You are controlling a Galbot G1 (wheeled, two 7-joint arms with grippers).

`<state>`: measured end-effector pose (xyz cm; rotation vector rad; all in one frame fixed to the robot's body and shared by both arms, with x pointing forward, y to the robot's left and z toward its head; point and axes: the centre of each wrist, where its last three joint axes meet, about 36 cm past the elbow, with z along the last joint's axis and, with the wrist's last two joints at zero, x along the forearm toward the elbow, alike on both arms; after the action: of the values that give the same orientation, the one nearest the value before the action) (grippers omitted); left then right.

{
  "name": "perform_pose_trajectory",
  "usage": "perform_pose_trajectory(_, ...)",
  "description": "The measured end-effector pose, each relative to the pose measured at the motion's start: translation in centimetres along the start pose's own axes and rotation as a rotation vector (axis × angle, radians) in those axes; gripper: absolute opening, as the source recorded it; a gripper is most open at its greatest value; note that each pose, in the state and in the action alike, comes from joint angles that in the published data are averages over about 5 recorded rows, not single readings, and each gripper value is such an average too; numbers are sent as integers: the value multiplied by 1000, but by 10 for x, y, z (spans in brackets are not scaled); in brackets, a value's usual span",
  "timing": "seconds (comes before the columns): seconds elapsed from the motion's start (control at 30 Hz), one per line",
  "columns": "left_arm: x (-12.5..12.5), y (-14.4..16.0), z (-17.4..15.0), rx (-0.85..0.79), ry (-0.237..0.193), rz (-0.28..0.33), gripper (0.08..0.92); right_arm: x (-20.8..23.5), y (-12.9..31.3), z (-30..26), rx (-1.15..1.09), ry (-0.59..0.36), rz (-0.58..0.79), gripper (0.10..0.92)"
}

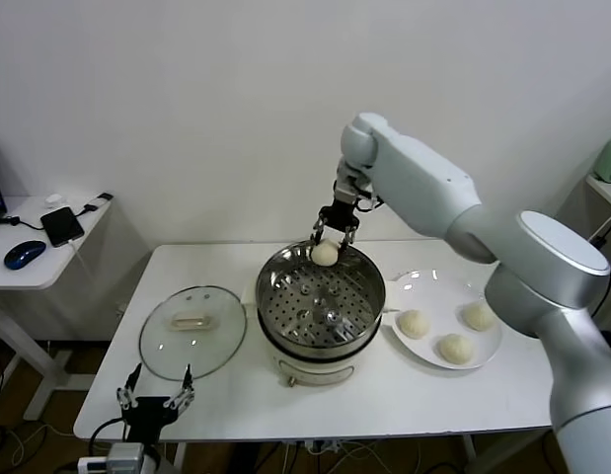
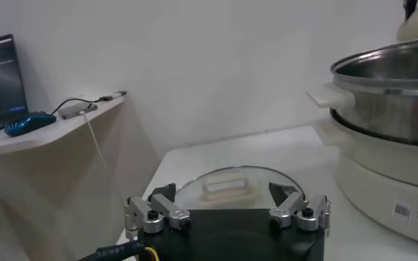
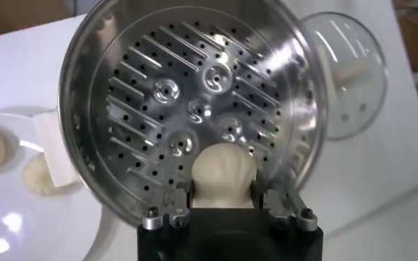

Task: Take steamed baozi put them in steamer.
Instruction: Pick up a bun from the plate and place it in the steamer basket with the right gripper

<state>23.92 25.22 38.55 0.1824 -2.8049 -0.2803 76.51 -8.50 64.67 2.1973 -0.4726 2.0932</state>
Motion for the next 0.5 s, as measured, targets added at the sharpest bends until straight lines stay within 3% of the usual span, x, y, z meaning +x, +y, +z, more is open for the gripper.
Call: perform_pose_trajectory(0.5,-1,-2,0,0,-4,0,823,-47,-7,-9,46,70,39,553)
